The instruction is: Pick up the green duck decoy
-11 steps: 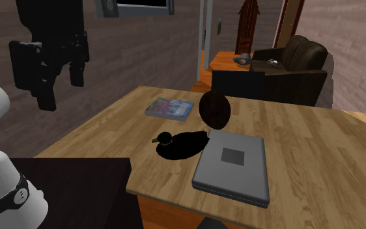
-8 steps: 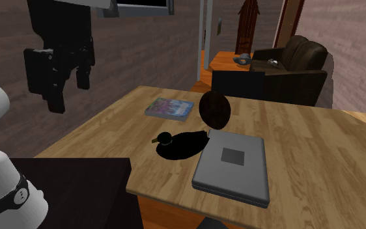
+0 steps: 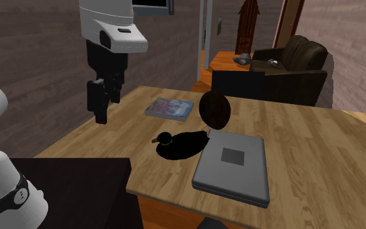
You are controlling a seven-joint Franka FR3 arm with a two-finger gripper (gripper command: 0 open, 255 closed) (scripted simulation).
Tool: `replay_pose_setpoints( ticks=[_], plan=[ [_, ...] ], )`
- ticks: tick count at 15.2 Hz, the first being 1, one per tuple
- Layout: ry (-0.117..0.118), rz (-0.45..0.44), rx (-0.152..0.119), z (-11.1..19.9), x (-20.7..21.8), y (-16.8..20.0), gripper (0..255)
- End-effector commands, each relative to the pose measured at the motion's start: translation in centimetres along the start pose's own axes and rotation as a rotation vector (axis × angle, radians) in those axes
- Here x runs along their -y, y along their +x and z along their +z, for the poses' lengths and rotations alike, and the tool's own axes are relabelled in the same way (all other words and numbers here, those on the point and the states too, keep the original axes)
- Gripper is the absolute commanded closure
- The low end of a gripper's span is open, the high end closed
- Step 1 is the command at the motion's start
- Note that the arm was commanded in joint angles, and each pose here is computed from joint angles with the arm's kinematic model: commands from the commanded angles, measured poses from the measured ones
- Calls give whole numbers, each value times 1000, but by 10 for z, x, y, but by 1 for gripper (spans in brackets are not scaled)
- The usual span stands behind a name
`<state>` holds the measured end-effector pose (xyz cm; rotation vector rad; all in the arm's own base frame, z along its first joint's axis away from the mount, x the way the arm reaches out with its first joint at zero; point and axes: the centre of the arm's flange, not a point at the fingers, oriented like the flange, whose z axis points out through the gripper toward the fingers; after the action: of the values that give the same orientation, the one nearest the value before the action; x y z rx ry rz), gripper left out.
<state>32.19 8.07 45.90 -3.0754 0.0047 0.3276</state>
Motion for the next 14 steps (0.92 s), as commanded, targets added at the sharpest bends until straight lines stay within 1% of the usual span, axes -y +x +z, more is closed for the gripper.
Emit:
replay_pose_setpoints(
  ticks=[1, 14],
  plan=[
    [3, 4, -5, 18, 16, 10, 0],
    [17, 19, -25, 123, 128, 81, 0]
  ],
)
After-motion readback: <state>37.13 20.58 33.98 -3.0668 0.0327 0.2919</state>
